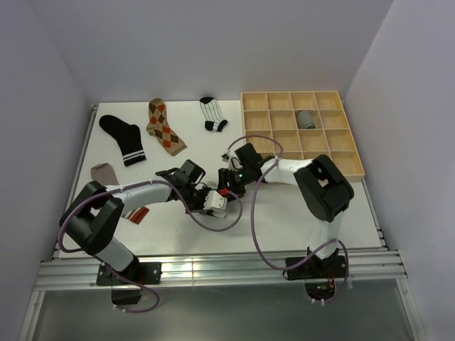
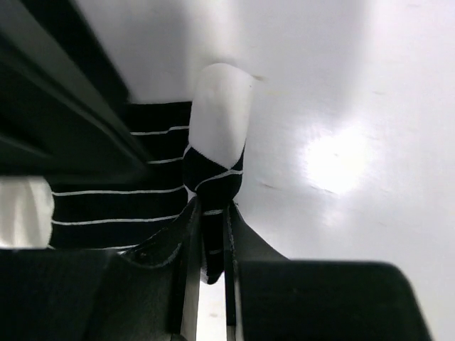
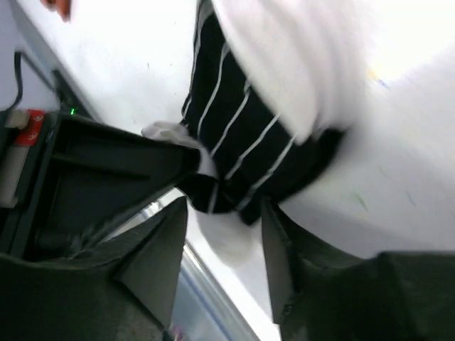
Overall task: Roll the socks
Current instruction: Roll the sock at the center of the board.
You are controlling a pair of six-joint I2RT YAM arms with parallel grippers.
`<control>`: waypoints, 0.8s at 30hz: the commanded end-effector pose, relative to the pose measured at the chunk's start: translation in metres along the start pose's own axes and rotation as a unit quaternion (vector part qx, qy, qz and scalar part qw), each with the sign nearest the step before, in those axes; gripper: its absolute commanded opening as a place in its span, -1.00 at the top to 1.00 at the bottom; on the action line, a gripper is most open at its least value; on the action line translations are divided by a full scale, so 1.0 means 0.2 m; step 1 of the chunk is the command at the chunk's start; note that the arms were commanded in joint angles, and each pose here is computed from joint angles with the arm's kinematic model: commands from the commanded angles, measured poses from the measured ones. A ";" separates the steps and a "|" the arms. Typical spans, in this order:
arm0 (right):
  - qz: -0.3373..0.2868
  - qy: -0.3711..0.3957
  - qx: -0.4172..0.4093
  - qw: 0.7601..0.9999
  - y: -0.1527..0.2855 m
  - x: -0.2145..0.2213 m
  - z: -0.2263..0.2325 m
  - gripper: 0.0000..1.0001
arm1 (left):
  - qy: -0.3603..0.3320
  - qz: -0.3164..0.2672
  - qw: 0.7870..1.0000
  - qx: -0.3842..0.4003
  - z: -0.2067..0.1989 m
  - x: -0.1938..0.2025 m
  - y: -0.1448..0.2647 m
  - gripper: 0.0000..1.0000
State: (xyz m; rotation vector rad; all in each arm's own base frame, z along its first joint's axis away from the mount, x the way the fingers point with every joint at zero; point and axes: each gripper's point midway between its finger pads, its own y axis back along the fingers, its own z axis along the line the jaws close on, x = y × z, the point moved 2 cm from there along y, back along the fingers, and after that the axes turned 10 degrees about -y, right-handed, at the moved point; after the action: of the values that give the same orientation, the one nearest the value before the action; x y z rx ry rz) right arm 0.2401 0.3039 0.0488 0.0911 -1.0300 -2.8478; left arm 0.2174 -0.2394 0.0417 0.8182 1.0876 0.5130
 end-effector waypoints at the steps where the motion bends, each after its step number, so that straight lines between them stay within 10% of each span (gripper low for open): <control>1: -0.124 0.031 0.026 0.991 0.10 -0.12 0.02 -0.11 | 0.048 -0.036 0.995 0.076 -0.13 -0.04 0.05 0.99; 14: -0.340 0.108 0.040 0.933 0.40 0.00 0.06 -0.11 | 0.191 -0.104 0.954 0.208 -0.09 0.03 0.17 0.99; 24: -0.343 0.261 0.054 0.901 0.29 0.15 0.31 -0.13 | 0.293 -0.090 0.895 0.325 -0.13 0.09 0.09 0.99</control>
State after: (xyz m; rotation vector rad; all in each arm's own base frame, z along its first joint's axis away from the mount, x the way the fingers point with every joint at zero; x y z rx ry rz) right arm 0.1907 0.2830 0.1080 1.1514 -1.1724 -3.0284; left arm 0.2135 -0.2082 0.0358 1.0999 1.8483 0.2782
